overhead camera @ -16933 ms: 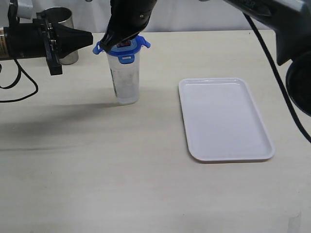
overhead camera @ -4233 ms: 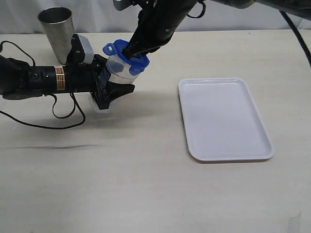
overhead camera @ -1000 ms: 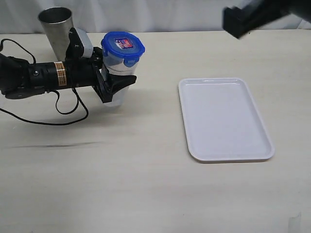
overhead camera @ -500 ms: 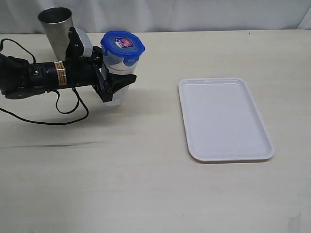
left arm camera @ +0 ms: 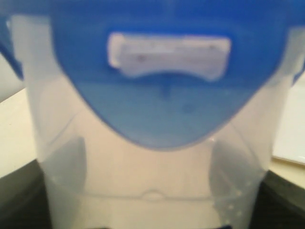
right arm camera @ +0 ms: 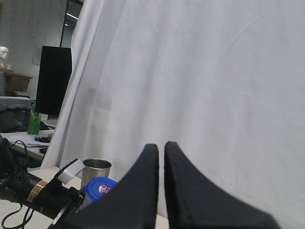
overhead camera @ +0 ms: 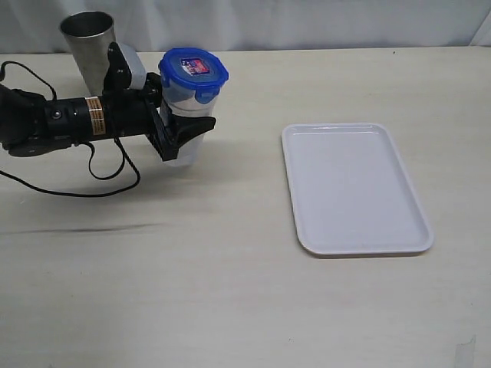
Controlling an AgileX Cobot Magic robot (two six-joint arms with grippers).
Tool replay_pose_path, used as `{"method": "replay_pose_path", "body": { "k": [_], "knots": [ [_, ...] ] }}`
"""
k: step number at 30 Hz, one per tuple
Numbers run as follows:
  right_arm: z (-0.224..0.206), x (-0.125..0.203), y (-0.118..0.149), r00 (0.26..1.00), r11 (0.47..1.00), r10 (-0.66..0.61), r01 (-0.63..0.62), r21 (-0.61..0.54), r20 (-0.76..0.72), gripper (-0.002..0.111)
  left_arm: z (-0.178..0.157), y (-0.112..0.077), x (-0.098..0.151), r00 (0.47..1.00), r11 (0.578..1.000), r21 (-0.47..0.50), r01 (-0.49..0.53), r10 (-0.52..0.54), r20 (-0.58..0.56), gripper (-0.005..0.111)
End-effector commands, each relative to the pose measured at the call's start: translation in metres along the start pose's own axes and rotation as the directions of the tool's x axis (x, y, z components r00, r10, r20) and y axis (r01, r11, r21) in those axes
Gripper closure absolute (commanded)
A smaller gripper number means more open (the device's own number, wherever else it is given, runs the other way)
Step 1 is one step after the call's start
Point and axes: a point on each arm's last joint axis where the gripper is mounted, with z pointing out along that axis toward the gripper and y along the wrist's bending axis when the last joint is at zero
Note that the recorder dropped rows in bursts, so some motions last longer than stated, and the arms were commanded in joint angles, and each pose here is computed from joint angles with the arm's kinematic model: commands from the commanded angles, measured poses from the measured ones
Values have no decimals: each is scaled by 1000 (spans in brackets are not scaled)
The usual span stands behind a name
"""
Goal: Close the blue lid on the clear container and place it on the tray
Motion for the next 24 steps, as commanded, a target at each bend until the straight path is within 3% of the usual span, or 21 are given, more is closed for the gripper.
{"method": "replay_pose_path", "body": {
  "k": [1,14,18,24],
  "knots": [
    [-1,2,0,1000,1000,2,-2,3,-8,104,0,1,-11,998,1000,1,-9,9,56,107],
    [-1,3,0,1000,1000,25,-25,8,-14,104,0,0,-11,998,1000,13,-13,12,56,107],
    [-3,4,0,999,999,-32,32,11,-9,104,0,0,-11,998,1000,14,-13,12,58,107],
    [-22,23,-6,996,982,-90,94,164,-29,104,0,0,-12,998,1000,16,-13,12,61,107]
  ]
}}
